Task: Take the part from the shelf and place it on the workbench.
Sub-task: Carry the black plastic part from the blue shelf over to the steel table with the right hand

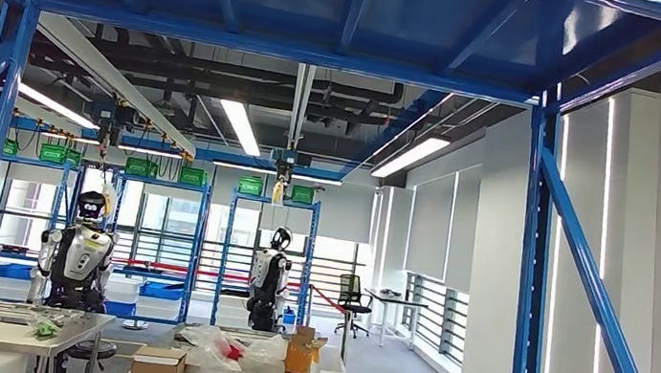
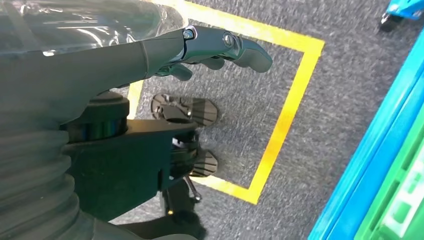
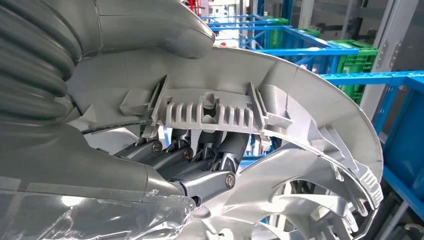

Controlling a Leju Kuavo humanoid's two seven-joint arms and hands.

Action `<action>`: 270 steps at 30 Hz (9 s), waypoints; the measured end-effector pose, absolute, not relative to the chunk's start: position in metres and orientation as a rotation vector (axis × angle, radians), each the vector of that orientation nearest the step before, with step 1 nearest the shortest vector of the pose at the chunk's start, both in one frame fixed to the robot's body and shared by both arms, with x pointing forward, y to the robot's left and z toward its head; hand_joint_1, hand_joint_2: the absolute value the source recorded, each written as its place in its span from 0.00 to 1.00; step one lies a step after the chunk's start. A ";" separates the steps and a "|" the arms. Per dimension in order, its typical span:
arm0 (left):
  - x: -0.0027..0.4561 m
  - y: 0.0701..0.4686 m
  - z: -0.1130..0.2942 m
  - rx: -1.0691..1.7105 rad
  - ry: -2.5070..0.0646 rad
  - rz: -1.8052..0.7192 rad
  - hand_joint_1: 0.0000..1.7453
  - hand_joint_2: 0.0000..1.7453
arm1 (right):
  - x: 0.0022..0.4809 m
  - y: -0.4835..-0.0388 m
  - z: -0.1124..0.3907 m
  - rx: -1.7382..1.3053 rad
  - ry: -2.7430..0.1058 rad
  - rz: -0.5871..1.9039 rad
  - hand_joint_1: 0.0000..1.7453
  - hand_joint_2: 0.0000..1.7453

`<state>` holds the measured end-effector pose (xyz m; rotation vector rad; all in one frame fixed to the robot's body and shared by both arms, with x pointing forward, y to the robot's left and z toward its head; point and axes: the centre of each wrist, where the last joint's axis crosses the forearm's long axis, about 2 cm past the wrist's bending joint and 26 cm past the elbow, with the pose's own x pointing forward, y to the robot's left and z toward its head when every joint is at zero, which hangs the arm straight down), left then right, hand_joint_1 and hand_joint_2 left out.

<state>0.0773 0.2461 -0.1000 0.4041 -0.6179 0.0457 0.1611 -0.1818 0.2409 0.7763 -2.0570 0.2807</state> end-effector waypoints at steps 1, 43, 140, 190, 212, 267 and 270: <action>0.077 0.246 -0.100 0.404 -0.616 0.046 0.00 1.00 | 0.161 -0.182 0.241 0.776 -2.055 0.281 1.00 1.00; 0.075 0.249 -0.101 0.406 -0.599 0.071 0.00 1.00 | 0.159 -0.190 0.234 0.677 -2.040 0.214 1.00 1.00; 0.069 0.246 -0.101 0.405 -0.578 0.086 0.00 1.00 | 0.148 -0.199 0.219 0.562 -1.957 0.054 1.00 1.00; 0.074 0.246 -0.100 0.402 -0.582 0.101 0.00 1.00 | 0.150 -0.202 0.219 0.558 -1.951 0.058 1.00 1.00; 0.070 0.247 -0.101 0.409 -0.567 0.118 0.00 1.00 | 0.151 -0.202 0.221 0.514 -1.971 0.093 1.00 1.00; 0.066 0.240 -0.101 0.393 -0.552 0.124 0.00 1.00 | 0.152 -0.202 0.222 0.514 -1.935 0.155 1.00 1.00; 0.067 0.241 -0.101 0.393 -0.554 0.124 0.00 1.00 | 0.152 -0.202 0.222 0.514 -1.935 0.156 1.00 1.00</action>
